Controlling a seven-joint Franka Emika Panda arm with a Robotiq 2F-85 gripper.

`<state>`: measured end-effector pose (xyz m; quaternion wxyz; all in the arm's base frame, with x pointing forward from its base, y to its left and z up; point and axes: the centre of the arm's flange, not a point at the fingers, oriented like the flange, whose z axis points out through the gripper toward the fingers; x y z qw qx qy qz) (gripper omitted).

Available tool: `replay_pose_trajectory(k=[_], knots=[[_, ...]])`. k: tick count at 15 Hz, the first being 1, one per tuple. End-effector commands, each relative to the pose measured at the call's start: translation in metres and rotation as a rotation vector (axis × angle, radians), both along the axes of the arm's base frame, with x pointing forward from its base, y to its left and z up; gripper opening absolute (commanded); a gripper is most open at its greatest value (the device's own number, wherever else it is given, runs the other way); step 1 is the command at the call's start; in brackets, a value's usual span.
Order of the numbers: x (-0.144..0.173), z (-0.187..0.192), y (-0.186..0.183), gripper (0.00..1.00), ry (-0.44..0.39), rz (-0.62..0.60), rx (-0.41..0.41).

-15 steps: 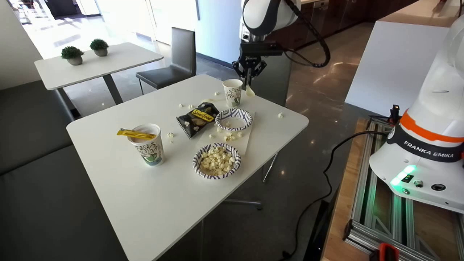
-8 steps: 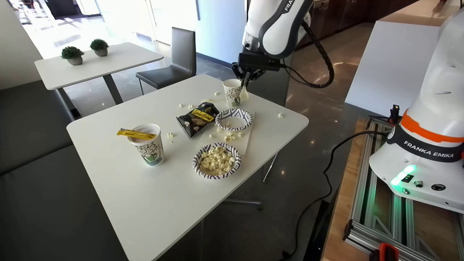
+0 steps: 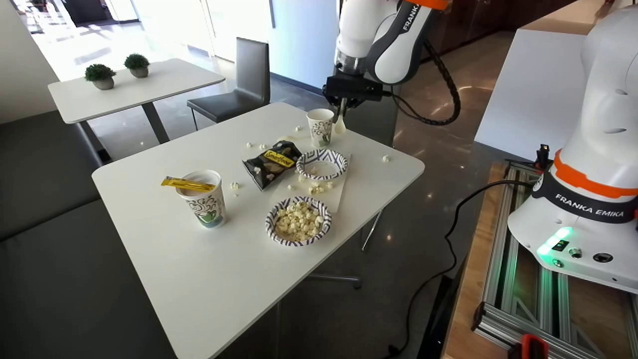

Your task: Use the spoon on the table to move the content of the plate on the right into the plate on the left

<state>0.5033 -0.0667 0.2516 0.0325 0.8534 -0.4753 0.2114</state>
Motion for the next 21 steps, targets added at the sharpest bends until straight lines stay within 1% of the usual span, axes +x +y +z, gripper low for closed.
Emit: replay_pose_trajectory(k=[1,2,3,4,9,12,16,18,21], knots=[[0.0,0.0,0.001,0.03,0.0,0.0,0.0],[-0.001,-0.002,0.004,0.03,0.008,-0.02,-0.006],[-0.002,-0.004,0.011,0.03,0.01,-0.05,-0.039],[-0.004,-0.005,0.017,0.03,0.015,-0.068,-0.046],[-0.012,-0.009,0.034,0.03,0.057,-0.163,-0.177],[-0.016,-0.01,0.053,0.03,0.07,-0.202,-0.228],[-0.021,-0.023,0.078,0.03,0.071,-0.246,-0.273],[-0.021,-0.031,0.089,0.03,0.067,-0.26,-0.281],[-0.019,-0.04,0.103,0.03,0.038,-0.283,-0.282]])
